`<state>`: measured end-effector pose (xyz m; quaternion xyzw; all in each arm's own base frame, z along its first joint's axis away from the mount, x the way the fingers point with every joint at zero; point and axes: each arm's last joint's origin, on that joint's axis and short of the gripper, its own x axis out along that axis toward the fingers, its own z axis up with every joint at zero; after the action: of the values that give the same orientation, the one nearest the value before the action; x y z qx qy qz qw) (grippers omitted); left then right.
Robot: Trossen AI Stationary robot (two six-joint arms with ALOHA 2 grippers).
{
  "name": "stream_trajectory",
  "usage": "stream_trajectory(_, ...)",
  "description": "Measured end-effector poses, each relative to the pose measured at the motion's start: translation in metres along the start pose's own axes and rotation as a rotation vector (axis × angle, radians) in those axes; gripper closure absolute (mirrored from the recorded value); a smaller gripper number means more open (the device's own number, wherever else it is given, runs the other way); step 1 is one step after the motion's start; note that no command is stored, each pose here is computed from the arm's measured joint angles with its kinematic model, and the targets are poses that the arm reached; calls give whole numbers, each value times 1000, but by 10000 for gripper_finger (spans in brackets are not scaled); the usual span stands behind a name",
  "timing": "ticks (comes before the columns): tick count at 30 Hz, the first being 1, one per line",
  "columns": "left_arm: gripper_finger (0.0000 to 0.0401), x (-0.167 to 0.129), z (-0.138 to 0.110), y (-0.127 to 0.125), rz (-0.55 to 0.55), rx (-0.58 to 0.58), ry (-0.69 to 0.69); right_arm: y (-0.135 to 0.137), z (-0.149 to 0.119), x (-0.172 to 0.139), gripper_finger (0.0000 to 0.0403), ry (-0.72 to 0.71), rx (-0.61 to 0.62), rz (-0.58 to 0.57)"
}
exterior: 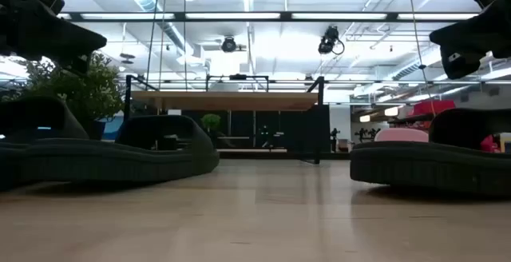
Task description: Pick and place slides into the shelf
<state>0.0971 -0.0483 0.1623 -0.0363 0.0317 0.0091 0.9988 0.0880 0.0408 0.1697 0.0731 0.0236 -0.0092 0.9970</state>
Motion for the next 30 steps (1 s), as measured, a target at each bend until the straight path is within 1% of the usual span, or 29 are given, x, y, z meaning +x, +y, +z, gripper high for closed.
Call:
stream_trajectory(4,365,0,0,0,0,0,0,0,0,0,389,0,0,0)
stream_trajectory(12,378,0,0,0,0,0,0,0,0,0,389,0,0,0)
stream_trajectory(23,365,0,0,0,0,0,0,0,0,0,389,0,0,0)
stream_trajectory(30,373,0,0,0,0,0,0,0,0,0,389,1,0,0)
